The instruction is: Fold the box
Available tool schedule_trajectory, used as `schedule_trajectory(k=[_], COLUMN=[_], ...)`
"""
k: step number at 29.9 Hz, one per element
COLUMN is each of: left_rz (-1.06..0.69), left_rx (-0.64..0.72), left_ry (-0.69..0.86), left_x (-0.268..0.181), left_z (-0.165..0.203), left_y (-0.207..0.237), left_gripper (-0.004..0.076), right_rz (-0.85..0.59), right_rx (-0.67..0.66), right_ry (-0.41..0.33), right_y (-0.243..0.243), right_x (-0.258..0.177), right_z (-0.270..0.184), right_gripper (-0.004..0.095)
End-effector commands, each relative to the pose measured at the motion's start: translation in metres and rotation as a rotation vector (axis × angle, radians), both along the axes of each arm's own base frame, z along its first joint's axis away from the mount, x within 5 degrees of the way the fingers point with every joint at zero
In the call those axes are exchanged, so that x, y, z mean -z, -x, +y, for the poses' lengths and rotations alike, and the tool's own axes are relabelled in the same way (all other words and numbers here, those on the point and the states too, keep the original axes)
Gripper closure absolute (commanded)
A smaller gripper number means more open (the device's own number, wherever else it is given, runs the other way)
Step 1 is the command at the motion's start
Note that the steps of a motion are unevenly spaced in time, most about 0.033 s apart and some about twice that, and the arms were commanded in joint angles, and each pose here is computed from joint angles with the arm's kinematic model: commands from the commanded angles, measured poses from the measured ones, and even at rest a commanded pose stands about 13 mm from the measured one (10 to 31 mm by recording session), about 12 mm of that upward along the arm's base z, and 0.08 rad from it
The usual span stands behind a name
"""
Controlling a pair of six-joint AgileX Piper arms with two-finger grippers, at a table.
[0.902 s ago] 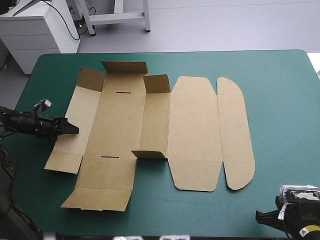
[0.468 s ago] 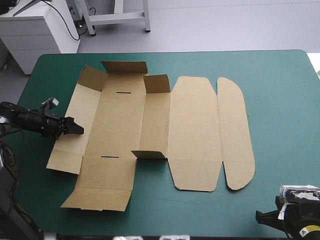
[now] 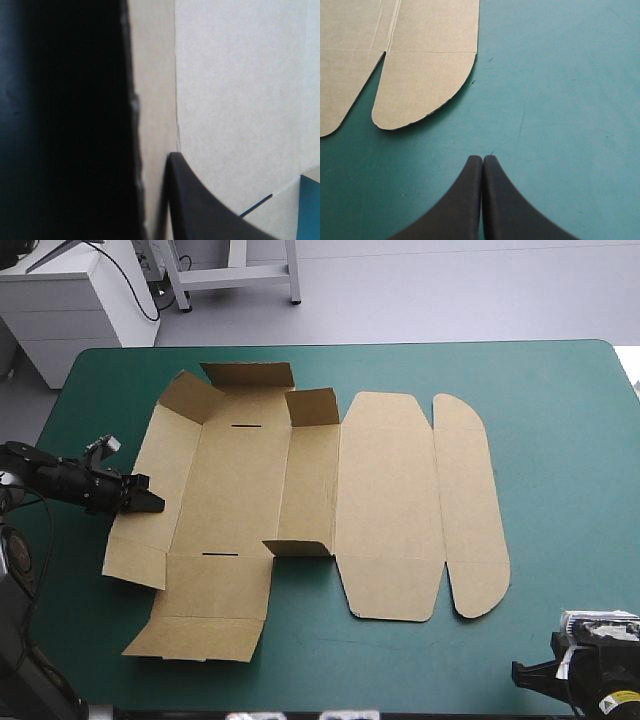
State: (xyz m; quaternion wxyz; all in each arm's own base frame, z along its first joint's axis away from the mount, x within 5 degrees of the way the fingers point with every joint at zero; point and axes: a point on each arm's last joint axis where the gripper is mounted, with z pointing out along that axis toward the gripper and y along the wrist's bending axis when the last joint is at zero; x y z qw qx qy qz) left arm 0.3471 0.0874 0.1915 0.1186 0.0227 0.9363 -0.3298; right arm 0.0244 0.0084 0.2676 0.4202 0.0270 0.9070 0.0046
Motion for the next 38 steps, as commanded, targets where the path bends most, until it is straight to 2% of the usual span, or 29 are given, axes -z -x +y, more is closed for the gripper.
schedule_trajectory(k=[1,7,13,20,29,38], left_rz=[0.035,-0.044,-0.151,-0.346,-0.695,-0.946], left_rx=[0.169,0.312,0.427,0.585,0.791,0.946], left_ry=[-0.074,-0.102,-0.168,-0.272,-0.628,-0.922], left_x=[-0.005,-0.008,-0.031,-0.079,-0.149,-0.184], left_z=[-0.006,-0.024,-0.050,-0.106,-0.197,-0.288], left_y=[0.012,0.006,-0.014,-0.042,-0.057,-0.030], left_gripper=[0.0730,0.0731,0.0732,0.0732,0.0732,0.0732], right_rz=[-0.068,-0.068,-0.068,-0.066,-0.066,-0.074], right_rx=[0.000,0.000,0.000,0.000,0.000,0.001], right_ry=[0.012,0.012,0.012,0.012,0.012,0.013], right_y=[-0.004,-0.004,-0.004,-0.004,-0.004,-0.004], right_x=[-0.010,-0.010,-0.010,-0.010,-0.010,-0.011], right_z=[-0.001,-0.001,-0.001,-0.001,-0.001,-0.001], right_gripper=[0.0927,0.0928,0.0927,0.0928,0.0928,0.0928])
